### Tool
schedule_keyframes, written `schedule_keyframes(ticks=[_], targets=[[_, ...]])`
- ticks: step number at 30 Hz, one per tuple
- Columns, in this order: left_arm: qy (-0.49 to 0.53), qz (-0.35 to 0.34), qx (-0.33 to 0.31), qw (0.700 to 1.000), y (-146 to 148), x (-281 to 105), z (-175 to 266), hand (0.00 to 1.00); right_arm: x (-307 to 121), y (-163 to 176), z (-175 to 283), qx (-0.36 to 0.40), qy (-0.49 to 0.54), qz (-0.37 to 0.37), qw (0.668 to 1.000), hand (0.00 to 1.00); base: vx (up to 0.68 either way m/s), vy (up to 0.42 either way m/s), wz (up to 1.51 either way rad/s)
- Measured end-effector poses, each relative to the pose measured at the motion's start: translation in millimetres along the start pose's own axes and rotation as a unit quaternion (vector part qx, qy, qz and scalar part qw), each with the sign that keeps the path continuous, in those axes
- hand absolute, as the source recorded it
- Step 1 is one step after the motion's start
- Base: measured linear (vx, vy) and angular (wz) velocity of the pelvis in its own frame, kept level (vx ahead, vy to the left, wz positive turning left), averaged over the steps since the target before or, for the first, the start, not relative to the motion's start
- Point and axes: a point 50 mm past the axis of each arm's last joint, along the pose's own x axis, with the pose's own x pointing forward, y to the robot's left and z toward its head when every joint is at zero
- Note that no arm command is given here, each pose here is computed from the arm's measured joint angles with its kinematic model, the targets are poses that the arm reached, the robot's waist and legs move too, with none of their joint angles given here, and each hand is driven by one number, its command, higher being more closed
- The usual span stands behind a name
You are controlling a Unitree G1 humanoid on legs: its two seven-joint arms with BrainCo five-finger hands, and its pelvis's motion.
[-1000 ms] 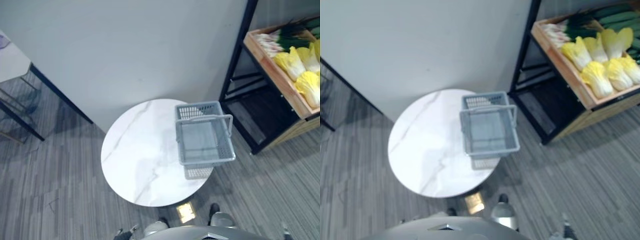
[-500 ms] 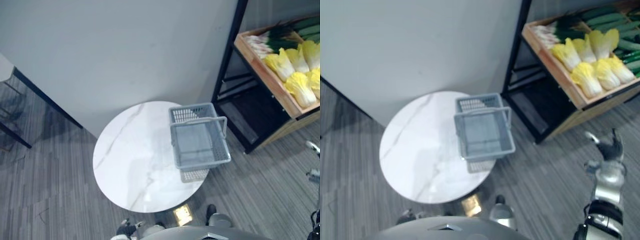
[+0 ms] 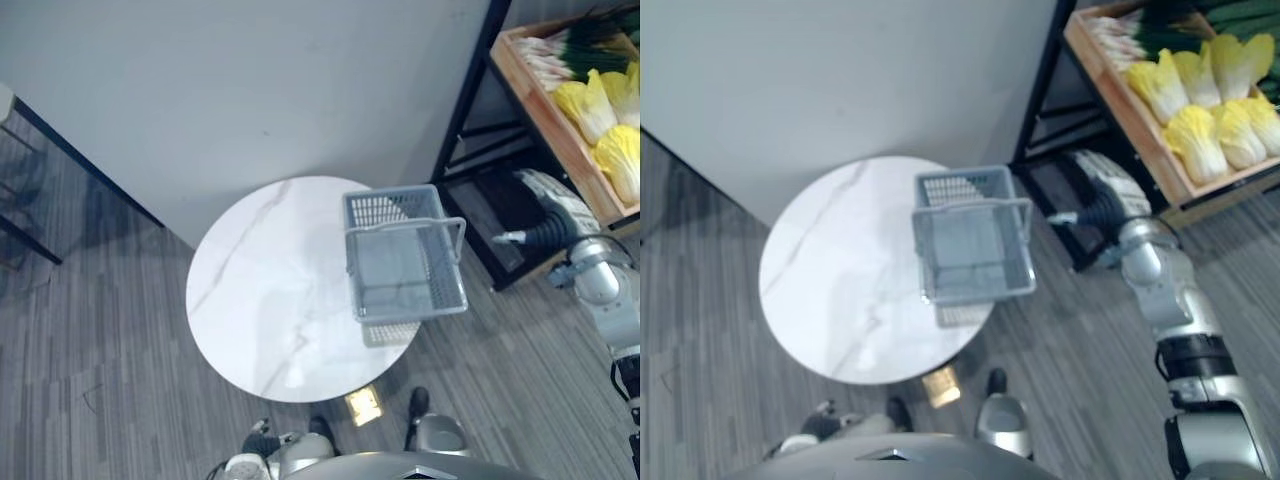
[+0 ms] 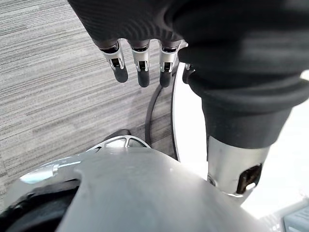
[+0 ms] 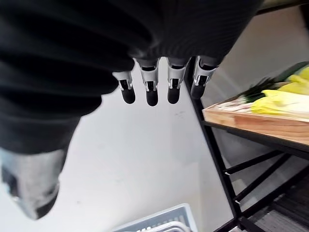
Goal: Pick vegetable in the basket
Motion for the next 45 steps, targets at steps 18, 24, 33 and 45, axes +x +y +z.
schedule_keyframes(ticks=[18,24,33,45], targets=[[-0.018,0.018,-0.013,1.000,5.0,4.5,15.6,0.00,61.7,17.6,61.2,-0.048,-0.103,0.108,0.988,0.00,-0.02,-0.025,0.08],[-0.026,0.021,-0.018,0.999,5.8,5.4,21.0,0.00,78.6,16.4,58.2,-0.046,-0.068,0.108,0.991,0.00,-0.02,-0.042,0.09],[-0.049,0.033,-0.030,0.998,7.1,8.3,37.6,0.00,91.4,1.5,40.2,-0.043,-0.005,0.088,0.995,0.00,-0.02,-0.025,0.08],[-0.057,0.036,-0.029,0.997,7.3,8.9,42.4,0.00,93.2,0.5,37.6,-0.025,0.009,0.070,0.997,0.00,0.00,-0.002,0.00]])
